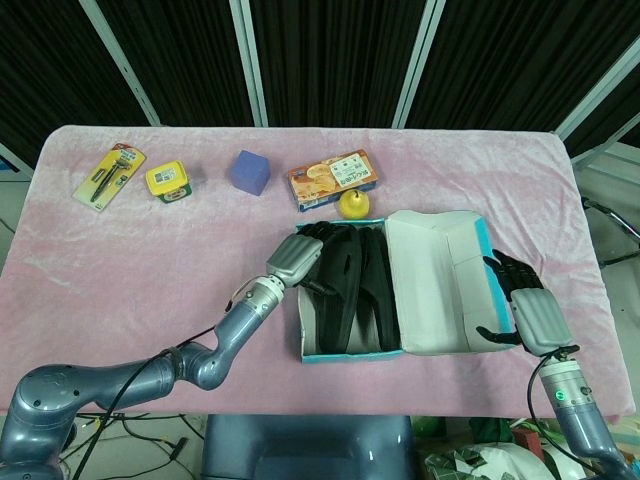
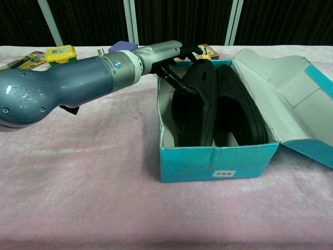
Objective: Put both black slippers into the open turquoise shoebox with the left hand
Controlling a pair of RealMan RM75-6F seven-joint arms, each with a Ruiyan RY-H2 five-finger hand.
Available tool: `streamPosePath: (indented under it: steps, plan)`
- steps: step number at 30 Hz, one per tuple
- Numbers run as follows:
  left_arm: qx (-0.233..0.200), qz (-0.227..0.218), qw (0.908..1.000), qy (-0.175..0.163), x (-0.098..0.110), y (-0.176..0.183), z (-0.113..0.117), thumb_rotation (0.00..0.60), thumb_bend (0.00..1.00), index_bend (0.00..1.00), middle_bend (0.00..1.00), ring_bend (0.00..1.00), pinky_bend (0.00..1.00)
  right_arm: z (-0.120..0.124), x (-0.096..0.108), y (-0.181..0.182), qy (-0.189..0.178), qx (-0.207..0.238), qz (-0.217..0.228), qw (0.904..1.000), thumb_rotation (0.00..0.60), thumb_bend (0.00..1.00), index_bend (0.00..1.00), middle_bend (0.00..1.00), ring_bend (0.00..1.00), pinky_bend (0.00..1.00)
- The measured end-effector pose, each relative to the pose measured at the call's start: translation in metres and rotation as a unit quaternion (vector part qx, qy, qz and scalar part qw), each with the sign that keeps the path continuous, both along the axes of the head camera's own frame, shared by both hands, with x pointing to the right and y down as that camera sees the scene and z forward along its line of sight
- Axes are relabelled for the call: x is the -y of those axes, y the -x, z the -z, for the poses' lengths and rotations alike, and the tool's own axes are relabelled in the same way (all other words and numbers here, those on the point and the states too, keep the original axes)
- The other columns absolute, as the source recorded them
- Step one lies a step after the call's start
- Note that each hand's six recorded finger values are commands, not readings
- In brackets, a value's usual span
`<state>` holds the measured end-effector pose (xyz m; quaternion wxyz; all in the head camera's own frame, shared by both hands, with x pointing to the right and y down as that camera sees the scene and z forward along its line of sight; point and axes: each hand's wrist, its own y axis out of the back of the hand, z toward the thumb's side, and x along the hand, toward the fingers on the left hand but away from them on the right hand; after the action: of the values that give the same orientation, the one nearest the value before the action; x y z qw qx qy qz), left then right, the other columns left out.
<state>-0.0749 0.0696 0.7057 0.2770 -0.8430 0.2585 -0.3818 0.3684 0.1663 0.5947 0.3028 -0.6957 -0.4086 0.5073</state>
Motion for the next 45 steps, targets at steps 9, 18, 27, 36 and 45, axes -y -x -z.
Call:
streamPosePath:
  steps: [9, 18, 27, 36, 45]
  plan:
    - [-0.006, -0.013, 0.9986, -0.051, 0.003, 0.017, 0.021, 0.272, 0.0, 0.08, 0.06, 0.0, 0.0, 0.0, -0.001, 0.0, 0.0, 0.002, 0.0, 1.0, 0.6, 0.03, 0.0, 0.0, 0.0, 0.07]
    - [0.036, -0.04, 0.9961, -0.07, -0.001, 0.032, 0.03, 0.073, 0.0, 0.17, 0.22, 0.07, 0.01, -0.001, -0.002, 0.002, 0.0, 0.004, 0.004, 1.0, 0.6, 0.03, 0.0, 0.0, 0.0, 0.07]
    - [0.031, -0.053, 0.9876, -0.144, -0.009, 0.032, 0.055, 0.376, 0.0, 0.24, 0.29, 0.18, 0.08, 0.004, -0.003, -0.001, -0.007, 0.002, 0.002, 1.0, 0.6, 0.04, 0.0, 0.0, 0.0, 0.07]
    - [0.07, 0.041, 0.9747, -0.208, -0.02, 0.093, 0.103, 0.6, 0.0, 0.2, 0.24, 0.17, 0.07, 0.012, -0.006, -0.016, -0.019, -0.013, -0.01, 0.9997, 0.6, 0.07, 0.0, 0.0, 0.0, 0.07]
    - [0.172, 0.173, 0.947, -0.209, -0.062, 0.234, 0.15, 0.6, 0.0, 0.17, 0.24, 0.17, 0.07, 0.023, -0.01, -0.027, -0.055, -0.045, -0.015, 0.9973, 0.6, 0.07, 0.0, 0.0, 0.0, 0.07]
